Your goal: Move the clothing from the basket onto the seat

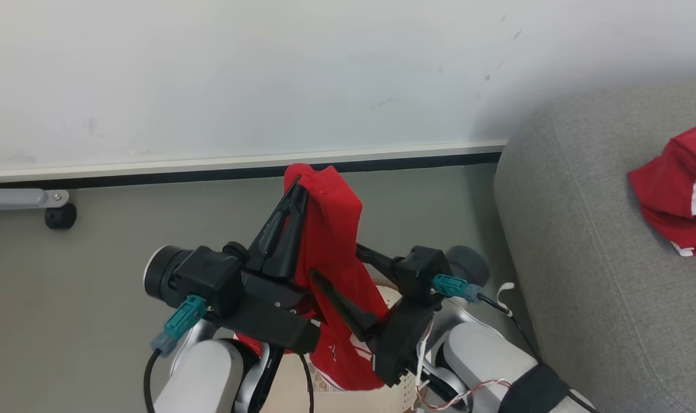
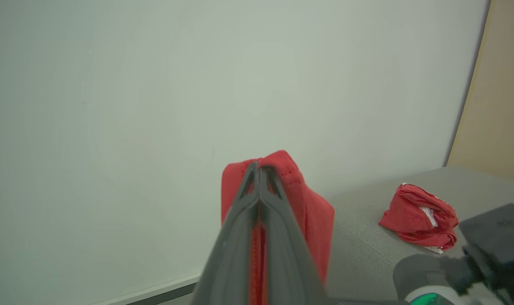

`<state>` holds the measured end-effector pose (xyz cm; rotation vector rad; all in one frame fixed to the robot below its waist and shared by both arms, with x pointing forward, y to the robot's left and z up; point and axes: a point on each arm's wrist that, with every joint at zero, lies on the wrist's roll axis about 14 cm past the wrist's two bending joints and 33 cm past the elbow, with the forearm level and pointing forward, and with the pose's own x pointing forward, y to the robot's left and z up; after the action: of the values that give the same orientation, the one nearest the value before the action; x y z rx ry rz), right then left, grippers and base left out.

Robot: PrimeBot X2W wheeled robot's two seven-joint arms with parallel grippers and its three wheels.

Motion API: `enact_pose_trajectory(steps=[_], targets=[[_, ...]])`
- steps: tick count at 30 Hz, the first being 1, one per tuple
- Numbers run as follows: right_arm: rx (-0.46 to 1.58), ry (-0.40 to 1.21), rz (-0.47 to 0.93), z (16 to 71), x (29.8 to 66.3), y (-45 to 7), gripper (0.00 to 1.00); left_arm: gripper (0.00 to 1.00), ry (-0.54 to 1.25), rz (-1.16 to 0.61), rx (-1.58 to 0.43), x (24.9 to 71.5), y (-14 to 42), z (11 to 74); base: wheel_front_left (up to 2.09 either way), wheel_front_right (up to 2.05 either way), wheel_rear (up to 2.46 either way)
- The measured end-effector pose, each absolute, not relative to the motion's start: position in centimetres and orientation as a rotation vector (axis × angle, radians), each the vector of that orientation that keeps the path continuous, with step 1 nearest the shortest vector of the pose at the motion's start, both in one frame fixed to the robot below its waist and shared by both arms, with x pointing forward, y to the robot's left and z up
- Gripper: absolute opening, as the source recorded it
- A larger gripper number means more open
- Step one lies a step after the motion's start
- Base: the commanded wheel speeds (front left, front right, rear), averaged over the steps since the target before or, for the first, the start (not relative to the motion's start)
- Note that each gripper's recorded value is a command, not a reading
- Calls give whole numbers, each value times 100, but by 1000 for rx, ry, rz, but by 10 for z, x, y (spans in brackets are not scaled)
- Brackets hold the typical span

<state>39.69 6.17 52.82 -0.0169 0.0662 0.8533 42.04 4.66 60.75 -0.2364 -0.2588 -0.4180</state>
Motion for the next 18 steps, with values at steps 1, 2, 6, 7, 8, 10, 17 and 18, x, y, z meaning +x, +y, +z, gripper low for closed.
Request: enact_pose_trajectory(steps=[1,2,6,7,8,10,17,18], targets=[[-10,61,868,531,396,66,100,0,-264,-424,-235,420,46,609,0,0,0],[-6,55,879,533,395,69,100,0,-268,-429,-235,420,45,611,0,0,0],[7,45,891,537,398,74,0,0,-268,-431,-233,419,45,611,0,0,0],[14,47,891,537,398,75,0,0,-267,-431,-233,419,45,610,0,0,0],[15,50,894,536,397,76,0,0,-267,-431,-233,419,45,610,0,0,0],[17,56,900,534,397,78,0,0,-266,-431,-233,419,45,610,0,0,0],[38,60,893,533,399,78,0,0,-266,-432,-236,419,44,610,0,0,0],[45,55,891,534,400,78,0,0,-266,-433,-236,419,44,610,0,0,0]])
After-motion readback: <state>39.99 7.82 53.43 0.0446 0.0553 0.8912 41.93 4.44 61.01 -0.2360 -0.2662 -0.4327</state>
